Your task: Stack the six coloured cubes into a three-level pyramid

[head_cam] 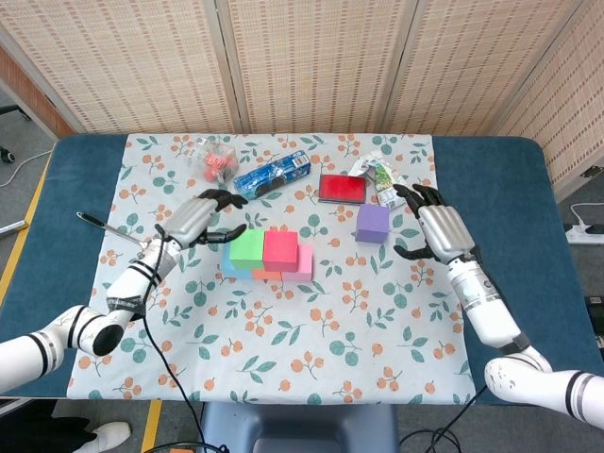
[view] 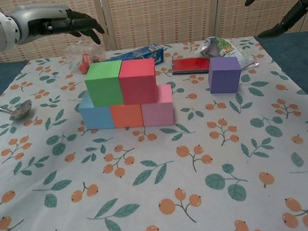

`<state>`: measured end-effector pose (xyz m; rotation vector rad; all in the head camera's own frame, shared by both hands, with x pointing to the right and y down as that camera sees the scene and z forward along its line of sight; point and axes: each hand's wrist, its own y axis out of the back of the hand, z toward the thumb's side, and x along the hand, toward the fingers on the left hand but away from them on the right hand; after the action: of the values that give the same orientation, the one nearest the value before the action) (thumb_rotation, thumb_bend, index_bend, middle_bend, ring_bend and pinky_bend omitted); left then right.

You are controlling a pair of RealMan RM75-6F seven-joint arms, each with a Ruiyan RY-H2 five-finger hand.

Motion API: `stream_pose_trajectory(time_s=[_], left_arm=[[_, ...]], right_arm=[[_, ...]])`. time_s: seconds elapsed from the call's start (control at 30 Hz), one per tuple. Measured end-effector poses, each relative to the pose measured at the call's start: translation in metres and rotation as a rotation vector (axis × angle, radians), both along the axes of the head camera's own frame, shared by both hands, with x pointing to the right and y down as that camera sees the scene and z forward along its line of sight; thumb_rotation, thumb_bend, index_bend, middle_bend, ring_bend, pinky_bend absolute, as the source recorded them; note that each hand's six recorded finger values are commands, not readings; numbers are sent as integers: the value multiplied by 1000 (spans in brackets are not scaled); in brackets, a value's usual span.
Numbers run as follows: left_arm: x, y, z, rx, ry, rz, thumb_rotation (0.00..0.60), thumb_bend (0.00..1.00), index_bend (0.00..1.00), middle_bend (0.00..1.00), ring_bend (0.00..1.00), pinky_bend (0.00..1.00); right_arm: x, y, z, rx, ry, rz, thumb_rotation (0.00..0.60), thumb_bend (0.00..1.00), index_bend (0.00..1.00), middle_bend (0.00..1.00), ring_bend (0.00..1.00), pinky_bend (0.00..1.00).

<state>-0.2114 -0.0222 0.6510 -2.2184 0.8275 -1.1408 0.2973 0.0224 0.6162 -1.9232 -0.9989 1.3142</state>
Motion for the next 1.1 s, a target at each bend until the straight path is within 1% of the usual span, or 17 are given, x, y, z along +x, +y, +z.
stream_pose_trajectory(time_s=[0.1,0.2,0.23,0.3,0.33,0.43,0.5,0.73,0.87,1.03,1.1], left_arm=[[-27,5,-13,70,4,-52,187,314,184,203,76,90],[-57,20,-23,130,-15,-98,205,317,175,191,68,89],[-69,29,-25,145,-30,-110,211,317,170,186,64,89],[-84,46,-28,154,-57,-118,237,316,160,178,57,89],[-93,57,-29,154,-76,-117,251,315,157,176,55,89],[-110,82,-31,148,-114,-111,292,317,153,174,56,89],[-116,93,-32,145,-121,-111,313,318,152,172,56,89],[-129,124,-37,159,-110,-114,340,320,152,169,55,89],[-133,134,-39,167,-105,-116,338,319,155,168,55,88],[-136,144,-43,189,-92,-125,343,319,158,165,50,86],[-137,147,-44,195,-84,-126,342,320,158,161,48,86]], right_arm=[[8,-2,12,-16,61,-12,600,134,0,134,0,0],[14,-4,26,-34,111,-25,600,133,0,134,0,0],[15,-5,32,-43,127,-30,600,133,0,134,0,0],[15,-7,41,-53,150,-39,600,133,0,134,0,0],[15,-8,47,-58,165,-46,600,134,0,134,0,0],[14,-11,61,-69,198,-61,600,134,0,134,0,0],[12,-13,69,-72,217,-69,600,133,0,134,0,0],[-1,-24,99,-81,260,-93,600,133,19,134,0,0],[-12,-32,112,-78,289,-121,600,134,61,134,0,0],[-26,-40,127,-78,325,-150,600,133,158,133,0,0],[-30,-41,132,-84,333,-156,600,133,165,134,0,0]])
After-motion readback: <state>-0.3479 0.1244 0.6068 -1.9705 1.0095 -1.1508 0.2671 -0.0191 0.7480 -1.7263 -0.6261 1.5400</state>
